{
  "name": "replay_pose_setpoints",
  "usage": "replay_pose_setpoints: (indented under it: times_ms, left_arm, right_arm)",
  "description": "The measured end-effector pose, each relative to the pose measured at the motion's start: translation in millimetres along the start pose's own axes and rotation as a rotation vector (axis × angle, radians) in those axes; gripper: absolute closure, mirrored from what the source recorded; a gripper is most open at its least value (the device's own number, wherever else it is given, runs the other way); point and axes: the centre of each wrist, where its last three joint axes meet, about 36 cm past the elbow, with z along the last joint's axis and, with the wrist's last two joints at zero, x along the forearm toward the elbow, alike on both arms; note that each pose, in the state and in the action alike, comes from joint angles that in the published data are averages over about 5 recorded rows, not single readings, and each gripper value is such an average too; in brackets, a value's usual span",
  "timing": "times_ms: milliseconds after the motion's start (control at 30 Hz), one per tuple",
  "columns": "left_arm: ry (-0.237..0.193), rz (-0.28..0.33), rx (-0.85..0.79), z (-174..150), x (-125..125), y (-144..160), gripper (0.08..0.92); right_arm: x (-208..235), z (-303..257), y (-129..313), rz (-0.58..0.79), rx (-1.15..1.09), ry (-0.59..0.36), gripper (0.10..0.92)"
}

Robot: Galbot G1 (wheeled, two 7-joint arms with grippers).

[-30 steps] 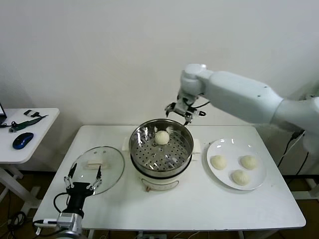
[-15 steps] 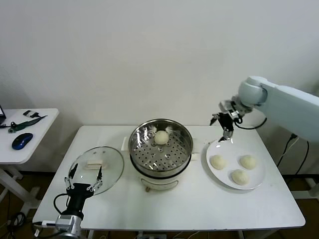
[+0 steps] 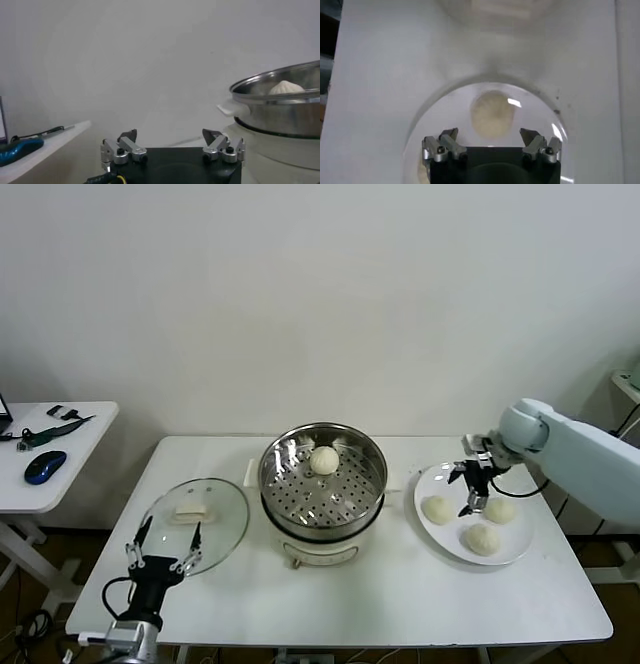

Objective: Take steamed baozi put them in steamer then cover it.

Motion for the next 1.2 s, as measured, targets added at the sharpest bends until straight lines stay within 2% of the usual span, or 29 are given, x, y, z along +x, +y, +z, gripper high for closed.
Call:
replay_pose_setpoints:
  times_ms: [867,1200]
  left_arm:
    - [0.022,-0.004,-0.009,11,1,0,0.177]
    - [0.026,-0.002,-0.006,13,0,-2,0.177]
  right_arm:
    - [-61,-12,-22,-0.044,-0.025,0.007,0.201]
    - [-67,-20,-25,-0.060,-0.018,0.009,0.293]
